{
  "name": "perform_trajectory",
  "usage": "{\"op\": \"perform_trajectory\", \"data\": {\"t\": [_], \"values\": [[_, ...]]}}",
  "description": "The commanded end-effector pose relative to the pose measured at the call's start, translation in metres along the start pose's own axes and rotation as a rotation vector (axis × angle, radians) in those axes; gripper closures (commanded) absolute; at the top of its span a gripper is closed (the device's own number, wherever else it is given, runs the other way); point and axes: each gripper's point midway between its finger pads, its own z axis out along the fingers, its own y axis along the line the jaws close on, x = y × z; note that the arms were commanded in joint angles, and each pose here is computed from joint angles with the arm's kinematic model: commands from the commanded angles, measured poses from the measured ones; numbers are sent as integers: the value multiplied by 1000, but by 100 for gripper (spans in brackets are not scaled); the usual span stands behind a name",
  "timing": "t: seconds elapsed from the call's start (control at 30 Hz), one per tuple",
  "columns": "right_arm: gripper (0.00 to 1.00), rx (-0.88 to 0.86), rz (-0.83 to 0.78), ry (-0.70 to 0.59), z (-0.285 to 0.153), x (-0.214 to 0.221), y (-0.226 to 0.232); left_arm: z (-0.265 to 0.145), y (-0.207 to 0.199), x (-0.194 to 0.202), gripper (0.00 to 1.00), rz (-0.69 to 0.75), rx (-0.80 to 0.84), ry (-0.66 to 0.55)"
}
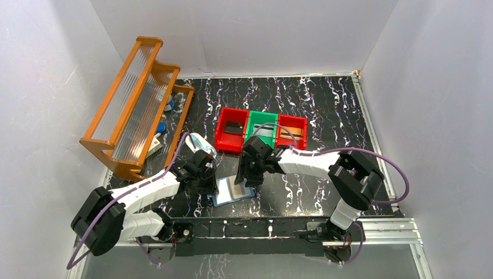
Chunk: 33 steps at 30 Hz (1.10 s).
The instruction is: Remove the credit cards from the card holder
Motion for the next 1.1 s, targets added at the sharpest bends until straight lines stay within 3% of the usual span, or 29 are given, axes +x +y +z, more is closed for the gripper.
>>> {"op": "perform_trajectory", "data": {"t": [0.0, 0.37, 0.63, 0.87, 1.07], "values": [[43, -17, -20, -18, -2, -7, 13, 0, -2, -2, 90, 16, 4, 8], [45, 24, -53, 3, 6, -1, 10, 2, -3, -3, 90, 29, -2, 17], [48, -233, -47, 30, -5, 6, 55, 3, -2, -2, 91, 28, -2, 19], [49, -277, -34, 43, -5, 8, 61, 1, -2, -3, 91, 27, -2, 13], [47, -503, -20, 182, 5, 24, 96, -5, 5, -7, 90, 3, -43, -23]]}}
